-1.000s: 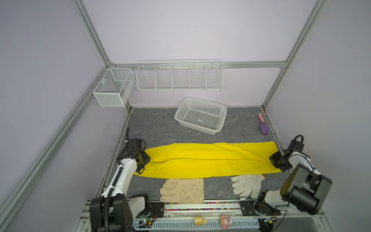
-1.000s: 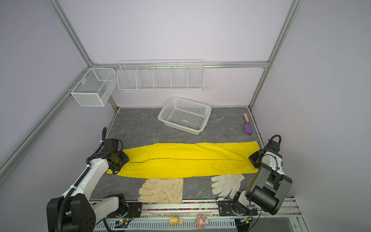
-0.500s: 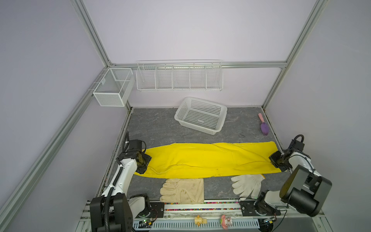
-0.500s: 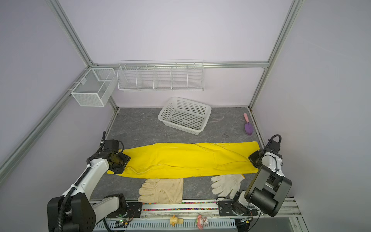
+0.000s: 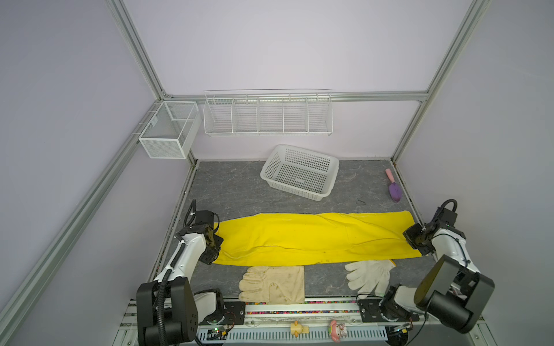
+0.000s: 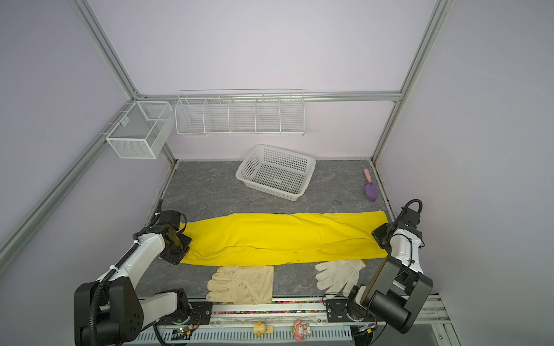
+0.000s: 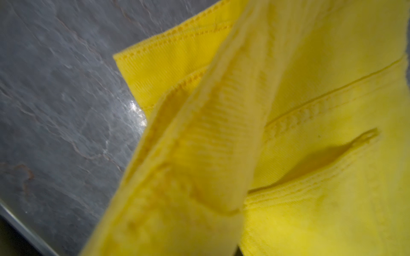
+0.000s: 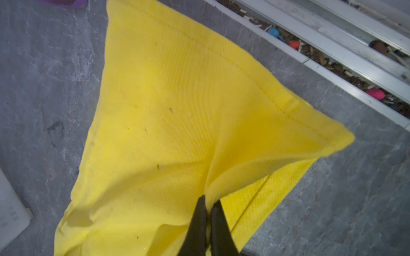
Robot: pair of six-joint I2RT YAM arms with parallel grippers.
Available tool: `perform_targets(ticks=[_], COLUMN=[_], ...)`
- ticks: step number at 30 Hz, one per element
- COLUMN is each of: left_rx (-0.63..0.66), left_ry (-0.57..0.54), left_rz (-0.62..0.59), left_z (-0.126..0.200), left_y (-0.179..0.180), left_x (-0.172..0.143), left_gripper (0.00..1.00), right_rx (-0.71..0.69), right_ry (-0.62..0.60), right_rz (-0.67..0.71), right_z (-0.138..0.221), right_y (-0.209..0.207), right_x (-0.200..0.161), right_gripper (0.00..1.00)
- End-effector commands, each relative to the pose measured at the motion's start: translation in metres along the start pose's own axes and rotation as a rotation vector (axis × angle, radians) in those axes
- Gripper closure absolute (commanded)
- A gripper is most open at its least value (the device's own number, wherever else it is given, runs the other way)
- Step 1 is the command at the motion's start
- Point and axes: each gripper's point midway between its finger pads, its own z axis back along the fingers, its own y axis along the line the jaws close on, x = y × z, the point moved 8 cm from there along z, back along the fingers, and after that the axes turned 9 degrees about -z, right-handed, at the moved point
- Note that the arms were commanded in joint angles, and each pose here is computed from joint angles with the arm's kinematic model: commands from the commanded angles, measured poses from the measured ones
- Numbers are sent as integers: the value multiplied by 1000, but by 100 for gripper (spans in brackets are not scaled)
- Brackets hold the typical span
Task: Fold and stack the trousers
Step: Fold the trousers at the center of the table.
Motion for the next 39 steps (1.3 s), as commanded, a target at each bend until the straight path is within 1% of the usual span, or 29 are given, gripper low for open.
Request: perform_targets(ticks=[1,6,8,11,17,20,22,25,32,33,37,39], left_rx=[38,1,8,28,46,63,101,143,153,148,131,130], left_ry=[-106,-183,-201,-218,-205,-216,-222,-220,-181,-176,-182,-187], left_rz=[-48,-104,-117,-125,-119,-111,-106,-98,-97,-97,-109,-121], left_z=[21,44,51,56,38,29,25,18,2,1,4,4], left_y=[-5,-14,-14,-8,8,13,17,22,21,20,17,16], left_x=[22,38,41,39,22,19,18,18,15,15,17,18], left_gripper=[100,100,100,100,100,100,100,100,100,96,96,95], right_rx=[-33,-33,-35,-72,-118,-189,-238,-262,-273,-263,-191,-193], right_ry=[-54,-87,-110,-135,-108,-118,-120,-111,-66,-62,-69,-68], right_rz=[-12,-45,-46,-41,-52,-28,-11,-1,6,6,8,6], right_z=[14,21,28,35,24,17,10,0,-20,-21,-20,-18], right_y=[2,4,6,4,-13,-25,-34,-42,-39,-37,-26,-25], right_x=[7,12,15,18,0,-6,-9,-14,-5,-3,0,-1], right_gripper=[93,93,93,93,93,93,93,93,92,91,90,87])
